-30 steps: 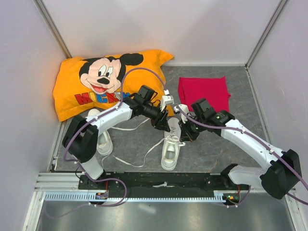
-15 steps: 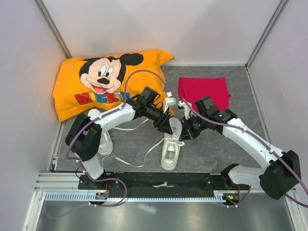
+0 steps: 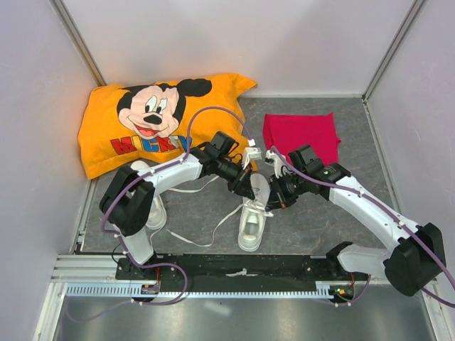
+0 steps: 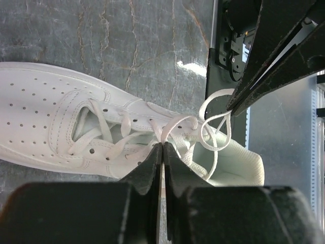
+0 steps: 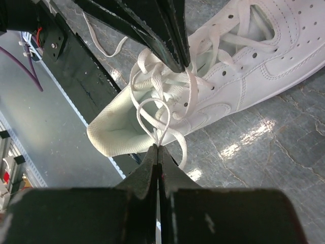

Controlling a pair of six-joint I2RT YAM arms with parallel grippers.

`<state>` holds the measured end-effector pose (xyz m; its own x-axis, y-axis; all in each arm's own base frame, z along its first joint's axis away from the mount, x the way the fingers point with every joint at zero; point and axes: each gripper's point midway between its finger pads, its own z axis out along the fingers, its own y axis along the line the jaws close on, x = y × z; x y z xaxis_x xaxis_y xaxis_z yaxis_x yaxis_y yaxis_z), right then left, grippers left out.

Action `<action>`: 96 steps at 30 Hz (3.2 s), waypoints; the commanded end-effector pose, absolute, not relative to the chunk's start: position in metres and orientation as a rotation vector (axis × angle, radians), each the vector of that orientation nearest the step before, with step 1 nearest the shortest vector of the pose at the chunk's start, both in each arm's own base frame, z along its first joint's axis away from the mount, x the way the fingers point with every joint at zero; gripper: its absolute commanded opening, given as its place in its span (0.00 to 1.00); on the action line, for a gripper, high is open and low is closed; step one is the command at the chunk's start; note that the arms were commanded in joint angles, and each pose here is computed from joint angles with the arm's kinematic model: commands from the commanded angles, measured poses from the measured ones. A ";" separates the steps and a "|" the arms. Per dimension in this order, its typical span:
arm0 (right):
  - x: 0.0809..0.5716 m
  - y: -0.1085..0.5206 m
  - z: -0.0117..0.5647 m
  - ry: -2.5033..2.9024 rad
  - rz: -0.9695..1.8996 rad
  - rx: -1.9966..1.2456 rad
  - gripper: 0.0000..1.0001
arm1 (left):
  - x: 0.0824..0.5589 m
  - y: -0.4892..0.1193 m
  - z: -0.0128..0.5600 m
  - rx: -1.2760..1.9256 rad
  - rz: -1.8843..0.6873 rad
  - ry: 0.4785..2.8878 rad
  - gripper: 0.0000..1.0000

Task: Tie the shoes

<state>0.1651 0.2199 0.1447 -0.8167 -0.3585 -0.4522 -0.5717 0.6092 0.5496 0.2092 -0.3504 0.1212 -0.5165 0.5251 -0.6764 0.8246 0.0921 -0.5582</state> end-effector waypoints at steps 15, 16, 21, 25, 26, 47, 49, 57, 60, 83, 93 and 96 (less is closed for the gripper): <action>0.182 0.236 0.158 2.633 1.082 -0.497 0.00 | 0.191 -0.353 0.176 1.275 -1.507 1.913 0.01; 0.183 0.239 0.160 2.627 1.101 -0.483 0.00 | 0.190 -0.353 0.176 1.272 -1.511 1.913 0.02; 0.190 0.255 0.166 2.620 1.215 -0.332 0.00 | 0.188 -0.351 0.180 1.258 -1.518 1.910 0.02; 0.195 0.257 0.163 2.636 1.219 -0.250 0.00 | 0.187 -0.351 0.183 1.219 -1.528 1.922 0.02; 0.196 0.257 0.163 2.633 1.212 -0.236 0.00 | 0.187 -0.351 0.186 1.214 -1.530 1.911 0.02; 0.208 0.266 0.173 2.270 1.439 0.056 0.00 | 0.178 -0.349 0.184 1.120 -1.605 1.967 0.02; 0.210 0.269 0.175 2.238 1.468 0.070 0.00 | 0.177 -0.350 0.185 1.115 -1.614 1.969 0.01; 0.204 0.271 0.160 2.232 1.498 0.085 0.00 | 0.172 -0.346 0.181 1.151 -1.613 1.979 0.11; 0.200 0.269 0.156 2.225 1.490 0.069 0.00 | 0.174 -0.340 0.176 1.185 -1.538 1.989 0.23; 0.199 0.262 0.152 2.161 1.448 0.011 0.00 | 0.245 -0.309 0.176 1.033 -1.271 1.999 0.48; 0.199 0.263 0.153 2.162 1.447 0.010 0.00 | 0.245 -0.330 0.175 0.939 -1.490 2.054 0.51; 0.200 0.263 0.153 2.162 1.446 0.008 0.00 | 0.244 -0.332 0.169 0.904 -1.516 2.085 0.52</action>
<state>0.1954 0.2604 0.1412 -0.8826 0.2859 -0.3732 -0.2228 0.4446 0.8676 0.2416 -0.3203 0.1517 -0.6830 0.3074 -0.6626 0.7298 0.2500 -0.6363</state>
